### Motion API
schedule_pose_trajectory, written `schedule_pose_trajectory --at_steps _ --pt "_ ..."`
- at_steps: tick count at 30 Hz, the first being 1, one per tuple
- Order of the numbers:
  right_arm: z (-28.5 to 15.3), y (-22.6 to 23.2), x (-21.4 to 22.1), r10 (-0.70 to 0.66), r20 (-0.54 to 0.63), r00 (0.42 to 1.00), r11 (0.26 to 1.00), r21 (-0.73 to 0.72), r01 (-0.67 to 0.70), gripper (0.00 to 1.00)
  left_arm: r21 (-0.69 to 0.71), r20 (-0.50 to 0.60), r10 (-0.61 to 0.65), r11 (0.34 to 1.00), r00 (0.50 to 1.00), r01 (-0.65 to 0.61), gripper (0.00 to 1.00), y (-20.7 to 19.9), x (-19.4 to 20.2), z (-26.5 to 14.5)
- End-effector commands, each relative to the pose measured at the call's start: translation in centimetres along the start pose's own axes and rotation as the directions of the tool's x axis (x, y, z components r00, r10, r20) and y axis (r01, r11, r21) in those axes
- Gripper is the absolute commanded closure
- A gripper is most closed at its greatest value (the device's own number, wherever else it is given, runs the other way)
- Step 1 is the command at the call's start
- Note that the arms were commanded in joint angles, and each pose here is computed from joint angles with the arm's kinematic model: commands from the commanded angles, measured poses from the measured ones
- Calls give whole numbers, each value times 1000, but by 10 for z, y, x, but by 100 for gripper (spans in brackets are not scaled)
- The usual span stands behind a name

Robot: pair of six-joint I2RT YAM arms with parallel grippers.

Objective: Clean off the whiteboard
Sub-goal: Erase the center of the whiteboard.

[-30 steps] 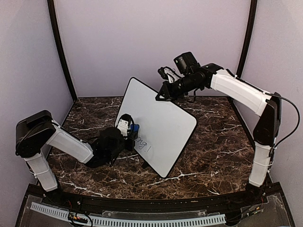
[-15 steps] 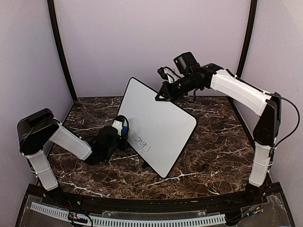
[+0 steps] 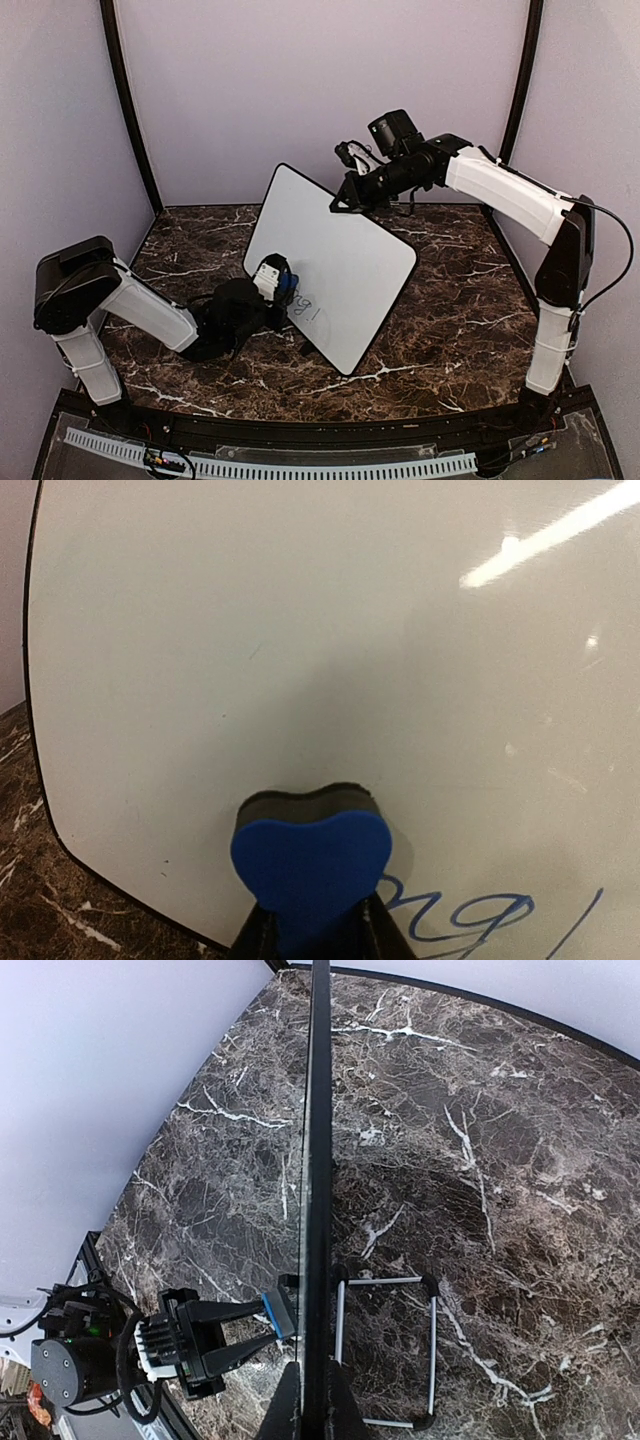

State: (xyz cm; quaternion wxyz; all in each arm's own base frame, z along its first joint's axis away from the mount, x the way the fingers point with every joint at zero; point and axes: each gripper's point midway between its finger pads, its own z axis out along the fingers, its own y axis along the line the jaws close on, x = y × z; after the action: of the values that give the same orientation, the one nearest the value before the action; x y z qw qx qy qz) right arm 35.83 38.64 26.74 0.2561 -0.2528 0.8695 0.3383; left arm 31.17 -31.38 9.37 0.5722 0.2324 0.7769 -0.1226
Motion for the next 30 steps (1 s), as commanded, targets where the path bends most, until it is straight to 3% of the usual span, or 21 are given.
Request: schedule_pose_trajectory --at_steps 1,5,9,13,16,21,30 --pt "27 27 46 -63 -153 986 992 -114 45 100 263 4 61 963 998 -60 100 -69 -3 -7" --pt "26 26 46 -63 -154 986 992 -114 46 100 130 -15 48 991 999 -45 100 -44 8 -4" --pt "25 26 47 -65 -154 986 993 -110 48 100 -87 -88 -15 996 996 7 100 12 23 5" --pt "25 27 47 -64 -152 986 993 -112 47 100 -199 -136 -115 976 984 87 100 57 38 7" --pt "24 27 47 -62 -151 987 993 -113 45 100 -236 -158 -95 970 983 55 100 70 42 8" --pt "25 27 46 -61 -150 987 993 -112 44 100 -140 -153 -54 990 987 33 100 53 39 10" --pt "26 27 46 -60 -151 987 993 -112 43 100 143 -21 136 981 991 -131 100 -45 12 -4"
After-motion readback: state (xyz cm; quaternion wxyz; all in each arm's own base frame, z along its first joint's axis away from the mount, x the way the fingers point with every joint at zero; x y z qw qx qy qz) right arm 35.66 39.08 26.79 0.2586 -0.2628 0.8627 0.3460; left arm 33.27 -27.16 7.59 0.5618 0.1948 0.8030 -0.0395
